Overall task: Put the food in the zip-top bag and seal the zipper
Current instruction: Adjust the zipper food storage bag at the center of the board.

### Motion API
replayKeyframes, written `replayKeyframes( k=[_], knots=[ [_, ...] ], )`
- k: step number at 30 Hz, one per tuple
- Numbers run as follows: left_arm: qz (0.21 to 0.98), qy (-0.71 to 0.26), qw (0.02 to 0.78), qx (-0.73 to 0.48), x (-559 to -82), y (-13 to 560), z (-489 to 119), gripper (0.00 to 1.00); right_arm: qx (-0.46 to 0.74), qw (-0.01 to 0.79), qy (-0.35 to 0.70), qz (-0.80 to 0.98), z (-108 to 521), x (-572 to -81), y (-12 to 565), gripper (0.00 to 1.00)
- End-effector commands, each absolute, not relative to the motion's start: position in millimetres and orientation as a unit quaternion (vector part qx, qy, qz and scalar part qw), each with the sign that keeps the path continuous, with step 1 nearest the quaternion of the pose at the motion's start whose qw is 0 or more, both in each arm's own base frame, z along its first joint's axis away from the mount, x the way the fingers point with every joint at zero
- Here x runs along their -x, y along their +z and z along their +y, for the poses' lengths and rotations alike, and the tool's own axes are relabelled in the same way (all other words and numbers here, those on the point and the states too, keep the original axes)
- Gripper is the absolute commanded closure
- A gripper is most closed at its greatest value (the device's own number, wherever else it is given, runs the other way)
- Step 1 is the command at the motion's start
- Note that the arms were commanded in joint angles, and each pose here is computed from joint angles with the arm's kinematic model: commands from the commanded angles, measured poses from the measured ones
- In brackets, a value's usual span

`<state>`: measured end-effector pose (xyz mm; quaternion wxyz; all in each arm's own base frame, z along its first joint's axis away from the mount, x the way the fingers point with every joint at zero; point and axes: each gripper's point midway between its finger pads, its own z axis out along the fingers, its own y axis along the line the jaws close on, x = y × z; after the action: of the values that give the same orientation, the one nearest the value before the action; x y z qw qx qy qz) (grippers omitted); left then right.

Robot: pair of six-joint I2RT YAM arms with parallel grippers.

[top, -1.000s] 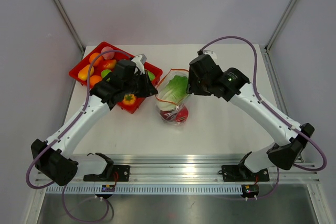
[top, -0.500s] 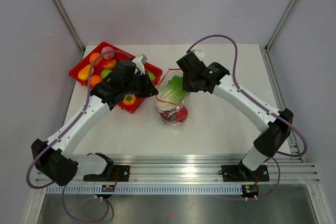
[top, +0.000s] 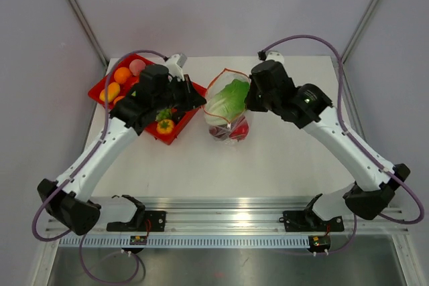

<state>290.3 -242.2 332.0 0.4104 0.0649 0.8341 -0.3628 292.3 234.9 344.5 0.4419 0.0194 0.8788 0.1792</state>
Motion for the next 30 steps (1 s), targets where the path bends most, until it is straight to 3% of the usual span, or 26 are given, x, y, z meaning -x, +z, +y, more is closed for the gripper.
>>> replayKeyframes(
  k=[1,3,6,12,15,21,23,26,30],
  knots=[
    [0.882,-0.351,0.308,-0.058,-298,231,-268,1.00,-0.003,0.356,0.111,0.928,250,-305,248,1.00],
    [0.902,-0.336,0.265,-0.059,-294,199,-272,1.00,-0.003,0.327,0.081,0.941,251,-307,224,1.00],
    [0.900,-0.335,0.271,-0.067,-293,208,-272,1.00,0.002,0.352,0.119,0.929,262,-308,252,1.00],
    [0.828,-0.406,0.372,-0.104,-279,349,-272,1.00,0.021,0.419,0.244,0.874,280,-293,353,1.00],
    [0.810,-0.423,0.393,-0.102,-274,365,-272,1.00,0.019,0.430,0.260,0.864,281,-289,362,1.00],
    [0.886,-0.368,0.274,-0.068,-287,226,-281,1.00,0.012,0.356,0.147,0.923,273,-298,246,1.00],
    [0.896,-0.354,0.258,-0.067,-286,208,-279,1.00,0.010,0.332,0.107,0.937,266,-299,218,1.00],
    [0.888,-0.354,0.280,-0.084,-288,235,-278,1.00,0.013,0.333,0.121,0.935,268,-296,230,1.00],
    [0.849,-0.376,0.357,-0.106,-284,325,-271,1.00,0.021,0.391,0.203,0.898,277,-291,306,1.00]
  ],
)
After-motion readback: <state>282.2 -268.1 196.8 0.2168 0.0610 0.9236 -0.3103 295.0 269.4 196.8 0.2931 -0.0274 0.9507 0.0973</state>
